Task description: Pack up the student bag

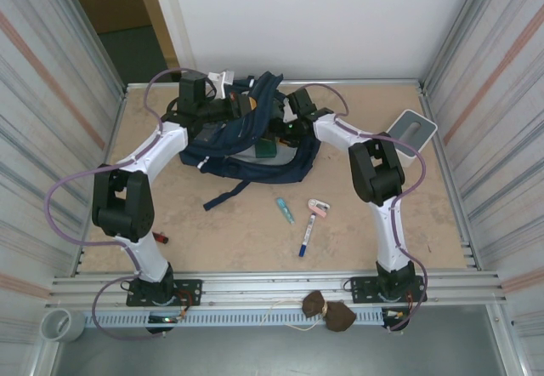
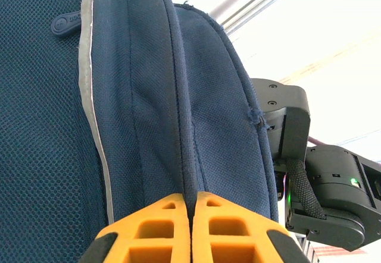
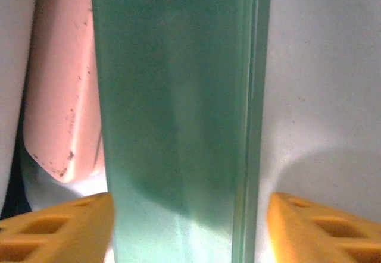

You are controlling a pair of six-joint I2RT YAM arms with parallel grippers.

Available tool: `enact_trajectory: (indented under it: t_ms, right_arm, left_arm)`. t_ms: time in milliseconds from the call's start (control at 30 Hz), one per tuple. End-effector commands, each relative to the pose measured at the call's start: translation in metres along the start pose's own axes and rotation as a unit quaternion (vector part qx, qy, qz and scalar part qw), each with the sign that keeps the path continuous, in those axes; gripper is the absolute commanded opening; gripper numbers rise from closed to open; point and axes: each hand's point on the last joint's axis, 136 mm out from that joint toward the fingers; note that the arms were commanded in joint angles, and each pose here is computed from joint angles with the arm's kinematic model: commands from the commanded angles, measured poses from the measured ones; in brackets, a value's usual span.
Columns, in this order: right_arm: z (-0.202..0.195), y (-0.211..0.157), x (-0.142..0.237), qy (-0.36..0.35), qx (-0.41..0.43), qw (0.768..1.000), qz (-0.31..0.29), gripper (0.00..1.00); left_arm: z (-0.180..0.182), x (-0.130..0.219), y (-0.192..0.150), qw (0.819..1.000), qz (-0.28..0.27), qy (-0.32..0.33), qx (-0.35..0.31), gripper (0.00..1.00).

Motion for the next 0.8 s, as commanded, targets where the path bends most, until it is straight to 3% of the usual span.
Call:
enact_trajectory:
  t_ms: [0,167,433,533,767]
  right_arm:
    - [0.013,0.014,-0.005,0.024,0.004,1.000,-0.013,0.48]
    - [0.034,0.022,-0.015,0.042,0.019,0.999,-0.016,0.39]
    - [0.065,0.038,-0.007,0.101,0.027,0.994,-0.024,0.42]
    - [0.054,0.028,0.013,0.084,0.026,0.996,-0.026,0.48]
    - [0.014,0.006,0.102,0.050,0.008,0.995,-0.085,0.64]
  left_arm:
    - [-0.033,0.011,0.015,0.998,-0.022,-0.037,-0.041,0.00]
    - [-0.029,0.011,0.012,0.999,-0.019,-0.032,-0.037,0.00]
    - [-0.025,0.005,0.006,0.999,-0.015,-0.029,-0.023,0.00]
    - [-0.019,0.005,0.006,1.000,-0.019,-0.013,-0.017,0.00]
    - [0.003,-0.008,-0.005,0.999,-0.021,0.026,-0.008,0.00]
Point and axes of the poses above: each hand's point on the last joint's axis, 136 mm out from that joint toward the fingers, its own x axis back along the fingers, its own z axis along the line the jaws close on, y = z × x, and after that the axes turned 6 degrees about x, right-handed
